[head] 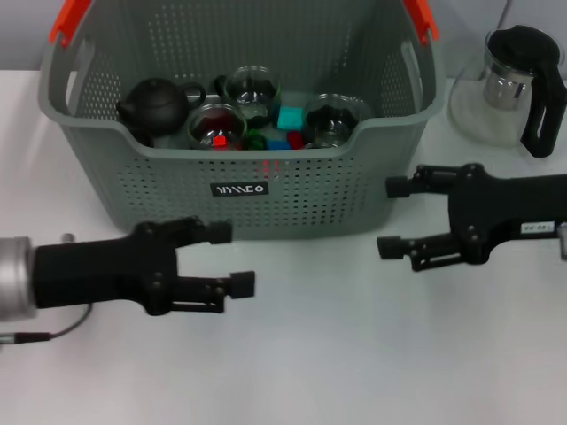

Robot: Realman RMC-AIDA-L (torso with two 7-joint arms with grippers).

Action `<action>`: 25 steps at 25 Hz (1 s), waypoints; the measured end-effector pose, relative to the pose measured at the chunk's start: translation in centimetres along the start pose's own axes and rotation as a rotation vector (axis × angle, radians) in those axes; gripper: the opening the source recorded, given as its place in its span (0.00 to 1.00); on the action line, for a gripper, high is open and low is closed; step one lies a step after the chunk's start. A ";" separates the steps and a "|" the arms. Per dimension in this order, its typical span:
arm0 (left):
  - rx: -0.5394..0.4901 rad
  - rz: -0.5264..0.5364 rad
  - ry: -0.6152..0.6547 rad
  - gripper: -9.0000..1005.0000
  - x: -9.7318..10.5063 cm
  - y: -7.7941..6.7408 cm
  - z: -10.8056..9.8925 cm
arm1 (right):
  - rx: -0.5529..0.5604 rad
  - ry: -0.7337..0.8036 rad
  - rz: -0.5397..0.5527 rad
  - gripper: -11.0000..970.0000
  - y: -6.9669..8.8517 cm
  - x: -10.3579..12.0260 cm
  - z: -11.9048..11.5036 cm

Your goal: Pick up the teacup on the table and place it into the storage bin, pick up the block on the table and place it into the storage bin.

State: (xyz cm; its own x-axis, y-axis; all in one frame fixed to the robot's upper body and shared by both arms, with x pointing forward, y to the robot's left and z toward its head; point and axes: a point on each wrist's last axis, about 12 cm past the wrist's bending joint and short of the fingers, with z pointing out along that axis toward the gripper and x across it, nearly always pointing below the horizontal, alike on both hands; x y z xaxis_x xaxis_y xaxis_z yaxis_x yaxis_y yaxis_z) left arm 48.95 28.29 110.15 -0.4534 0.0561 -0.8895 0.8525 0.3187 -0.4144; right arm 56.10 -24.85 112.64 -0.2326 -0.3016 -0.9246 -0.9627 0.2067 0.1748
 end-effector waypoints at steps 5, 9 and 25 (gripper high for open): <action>-0.004 -0.006 0.034 0.96 1.0 1.1 1.5 | 0.006 0.056 0.016 0.97 0.0 1.0 0.7; -0.009 -0.019 0.052 0.96 1.6 1.6 2.1 | 0.022 0.105 0.023 0.97 -0.2 1.7 1.7; 0.019 -0.034 0.057 0.96 2.3 1.1 2.4 | 0.022 0.136 -0.003 0.97 0.0 2.2 2.2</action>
State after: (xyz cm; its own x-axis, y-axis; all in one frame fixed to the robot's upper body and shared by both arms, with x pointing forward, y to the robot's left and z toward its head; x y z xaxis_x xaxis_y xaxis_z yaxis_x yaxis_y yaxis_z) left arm 49.45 26.53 107.19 -0.4963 0.0998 -0.8624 0.8406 0.3033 -0.4487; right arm 55.89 -23.43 109.87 -0.2479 -0.4252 -0.8705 -0.9605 0.2253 0.1635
